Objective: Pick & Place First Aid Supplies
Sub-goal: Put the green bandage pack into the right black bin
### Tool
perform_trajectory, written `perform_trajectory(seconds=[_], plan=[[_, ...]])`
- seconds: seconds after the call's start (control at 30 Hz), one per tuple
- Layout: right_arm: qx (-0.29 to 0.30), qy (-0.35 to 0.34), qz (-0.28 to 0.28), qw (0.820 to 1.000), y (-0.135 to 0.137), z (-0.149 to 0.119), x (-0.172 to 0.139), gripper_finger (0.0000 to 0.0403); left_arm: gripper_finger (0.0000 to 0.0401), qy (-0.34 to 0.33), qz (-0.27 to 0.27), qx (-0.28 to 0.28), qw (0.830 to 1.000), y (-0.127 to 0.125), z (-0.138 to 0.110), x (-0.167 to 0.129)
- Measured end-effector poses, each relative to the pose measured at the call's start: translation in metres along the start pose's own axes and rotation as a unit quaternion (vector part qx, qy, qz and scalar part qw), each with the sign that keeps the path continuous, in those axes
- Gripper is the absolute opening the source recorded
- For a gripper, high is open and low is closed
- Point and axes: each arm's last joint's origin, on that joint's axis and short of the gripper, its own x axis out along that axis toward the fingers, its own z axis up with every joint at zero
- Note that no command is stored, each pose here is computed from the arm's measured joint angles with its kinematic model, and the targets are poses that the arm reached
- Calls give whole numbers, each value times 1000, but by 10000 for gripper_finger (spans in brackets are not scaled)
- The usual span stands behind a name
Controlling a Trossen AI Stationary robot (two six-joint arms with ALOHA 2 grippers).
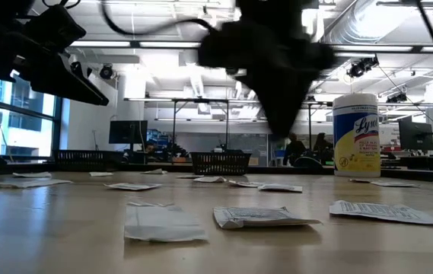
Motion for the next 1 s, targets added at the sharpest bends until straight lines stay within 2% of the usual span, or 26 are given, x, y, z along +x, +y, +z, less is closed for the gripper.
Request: perform_trajectory(seconds=[0.17,0.27,0.33,0.5,0.6,0.73,0.8,0.87,0.93,1.0], plan=[[45,-9,4,999,-4,-46,-7,117,121,-4,-10,-8,1000,-1,1,0],[58,-61,24,996,-6,-67,-11,117,121,-13,-28,-20,999,-2,3,0],[61,-110,48,991,-8,-78,-16,117,121,-6,-38,-48,998,-2,5,-1],[18,-209,103,972,-5,-97,-12,117,121,51,-75,-139,986,-5,16,-10],[-22,-236,127,963,-6,-101,-9,117,111,104,-94,-171,975,-9,25,-23],[-56,-254,130,957,-10,-98,3,117,87,155,-165,-205,952,-24,40,-39],[-62,-267,123,954,-13,-94,6,117,73,160,-191,-198,948,-36,43,-41],[-74,-277,112,951,-14,-91,7,117,61,165,-200,-157,953,-48,41,-40],[-87,-286,107,948,-14,-87,7,117,54,183,-185,-95,961,-59,33,-35],[-96,-298,111,943,-12,-85,6,117,53,195,-165,-60,965,-69,27,-28]])
